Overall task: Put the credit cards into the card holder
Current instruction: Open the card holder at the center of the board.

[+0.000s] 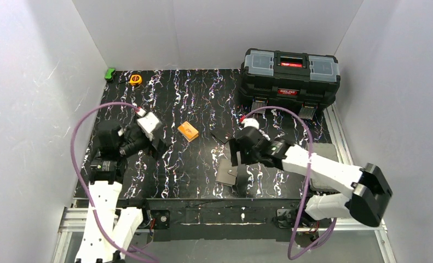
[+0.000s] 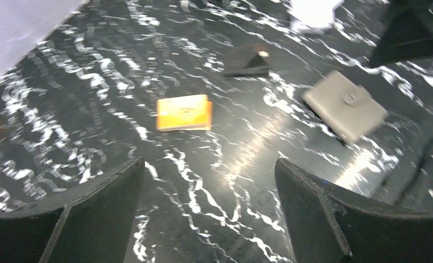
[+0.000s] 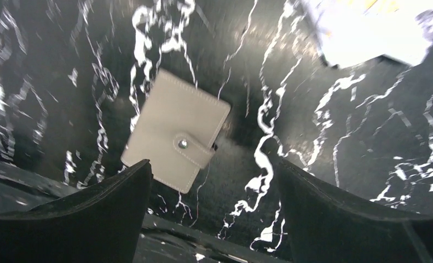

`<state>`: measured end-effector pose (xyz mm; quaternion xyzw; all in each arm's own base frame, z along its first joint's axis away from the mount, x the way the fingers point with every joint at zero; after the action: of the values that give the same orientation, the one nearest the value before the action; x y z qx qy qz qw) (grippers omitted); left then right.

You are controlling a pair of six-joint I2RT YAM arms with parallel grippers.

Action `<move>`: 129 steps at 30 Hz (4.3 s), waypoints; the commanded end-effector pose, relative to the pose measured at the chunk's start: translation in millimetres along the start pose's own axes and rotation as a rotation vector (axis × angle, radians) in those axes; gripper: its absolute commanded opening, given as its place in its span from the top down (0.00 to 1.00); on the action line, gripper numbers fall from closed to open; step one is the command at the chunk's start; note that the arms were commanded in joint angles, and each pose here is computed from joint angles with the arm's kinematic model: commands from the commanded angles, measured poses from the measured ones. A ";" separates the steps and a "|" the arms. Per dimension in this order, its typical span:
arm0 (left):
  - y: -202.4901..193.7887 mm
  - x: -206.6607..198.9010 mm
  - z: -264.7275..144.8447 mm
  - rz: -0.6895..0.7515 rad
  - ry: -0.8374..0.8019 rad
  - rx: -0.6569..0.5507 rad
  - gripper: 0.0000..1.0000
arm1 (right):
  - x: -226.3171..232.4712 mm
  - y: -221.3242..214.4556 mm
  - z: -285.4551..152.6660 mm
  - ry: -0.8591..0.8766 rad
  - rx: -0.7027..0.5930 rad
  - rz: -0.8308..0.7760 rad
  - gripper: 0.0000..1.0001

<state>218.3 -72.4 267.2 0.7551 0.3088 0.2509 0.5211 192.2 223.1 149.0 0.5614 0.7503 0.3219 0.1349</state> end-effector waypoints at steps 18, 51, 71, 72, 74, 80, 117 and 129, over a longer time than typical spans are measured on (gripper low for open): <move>-72.6 -72.7 13.7 0.369 -0.369 0.107 0.12 | 61.1 -50.5 53.4 -0.104 0.144 -0.280 0.23; -107.8 -120.8 46.7 0.805 -0.777 -0.057 0.15 | 63.7 -70.6 59.0 0.220 0.235 -0.301 0.86; -132.1 -146.4 94.5 0.954 -0.898 -0.111 0.23 | 77.8 -12.4 27.5 0.262 0.015 -0.262 0.99; -130.1 -146.4 96.7 0.962 -0.890 -0.116 0.24 | 77.3 -11.9 25.8 0.264 0.007 -0.256 0.99; -125.5 -147.2 99.7 0.979 -0.876 -0.140 0.24 | 77.6 -6.6 21.2 0.269 -0.014 -0.246 0.99; -122.1 -142.0 106.9 0.950 -0.841 -0.088 0.26 | 58.7 -16.1 33.4 0.111 0.076 -0.278 0.64; -113.9 -118.7 77.9 0.889 -0.598 -0.009 0.34 | 46.6 -42.0 58.5 -0.203 0.102 -0.296 0.48; -113.7 -119.9 77.6 0.896 -0.613 -0.007 0.35 | 52.5 -43.7 61.4 -0.184 0.091 -0.351 0.32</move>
<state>172.2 -174.1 121.4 0.8558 -0.1982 0.2277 0.4200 176.0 278.1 75.4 0.4662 0.8359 0.1828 0.2247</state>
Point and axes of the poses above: each gripper's point midway between its finger pads, its own z axis out along the fingers, its own x axis along the line the jaws close on, y = z × x, the point moved 3 cm from there along -z, back along the fingers, and after that the axes turned 5 degrees about -z, right-handed, at the moved point
